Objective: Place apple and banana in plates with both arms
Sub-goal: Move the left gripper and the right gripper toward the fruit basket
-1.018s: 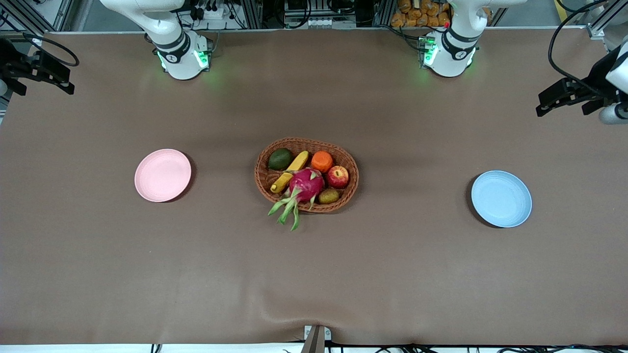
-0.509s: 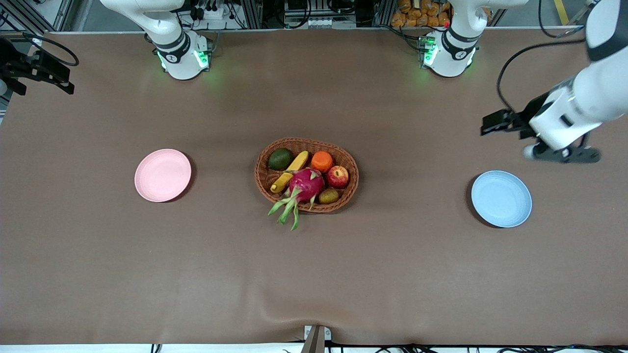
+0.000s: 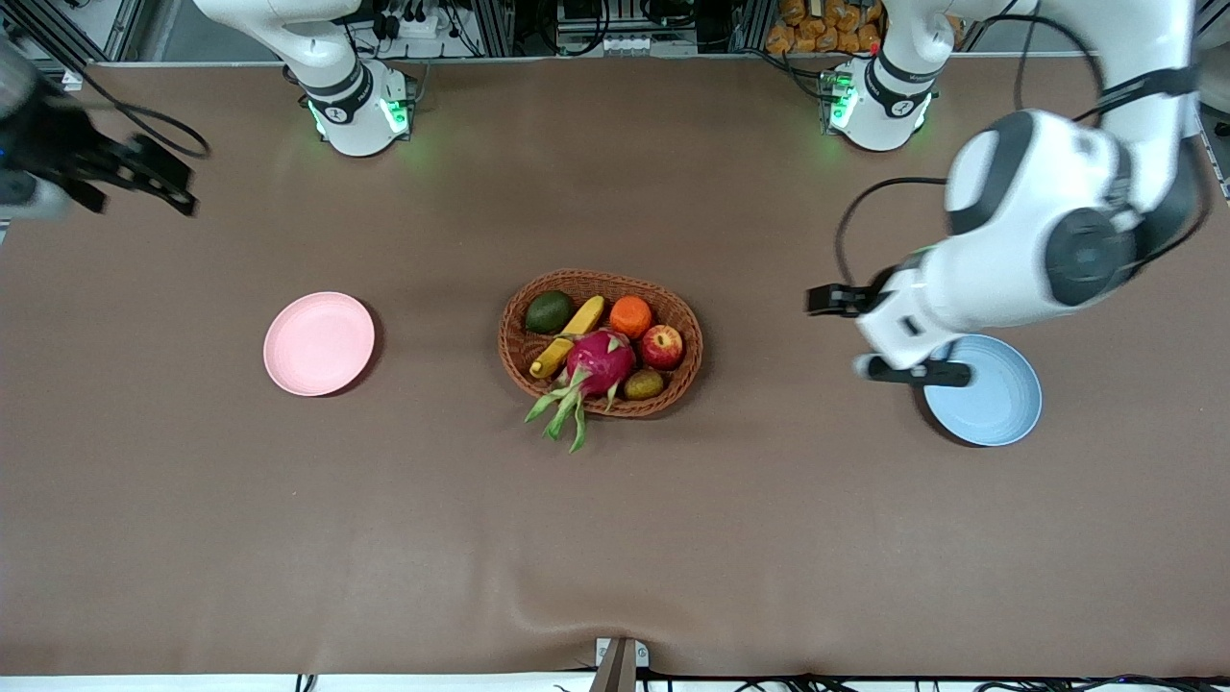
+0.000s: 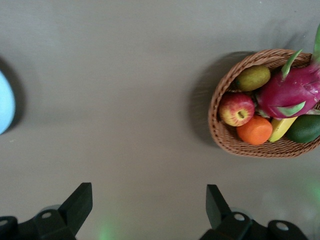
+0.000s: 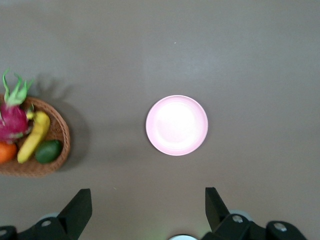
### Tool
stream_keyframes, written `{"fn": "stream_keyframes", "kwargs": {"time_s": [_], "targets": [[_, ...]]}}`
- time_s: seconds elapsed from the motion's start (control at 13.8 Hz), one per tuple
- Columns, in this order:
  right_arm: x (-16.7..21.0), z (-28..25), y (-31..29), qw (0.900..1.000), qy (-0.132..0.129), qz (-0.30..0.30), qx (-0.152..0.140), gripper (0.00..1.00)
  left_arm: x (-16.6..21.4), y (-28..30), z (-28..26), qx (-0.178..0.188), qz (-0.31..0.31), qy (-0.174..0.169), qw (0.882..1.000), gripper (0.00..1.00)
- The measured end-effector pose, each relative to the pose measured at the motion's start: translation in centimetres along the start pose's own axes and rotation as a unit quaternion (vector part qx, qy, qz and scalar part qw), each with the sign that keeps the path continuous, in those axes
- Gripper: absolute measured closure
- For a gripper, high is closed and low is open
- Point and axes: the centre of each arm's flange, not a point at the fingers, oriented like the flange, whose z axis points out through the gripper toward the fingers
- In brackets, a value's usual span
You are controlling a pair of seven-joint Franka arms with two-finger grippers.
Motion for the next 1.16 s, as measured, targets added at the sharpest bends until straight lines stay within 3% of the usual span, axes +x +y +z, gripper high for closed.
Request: {"fn": "stream_keyframes", "kwargs": {"time_s": [0.44,0.8,1.16], "targets": [[4.3,8.3,-4.9,0.996,-0.033,0.078,-0.014,0.00,2.4,6.7,7.9,-0.006,-0.025,0.018,1.000,0.00],[5.1,14.8,-9.5,0.986,-0.031,0.163,-0.019,0.00,2.4,11.7,13.8,0.001,-0.037,0.023,0.999,0.00],[4.8,18.8,-15.0,0.978,-0.027,0.205,-0.023,0.00,2.3,15.0,18.9,0.002,-0.058,0.034,0.998,0.00]]}}
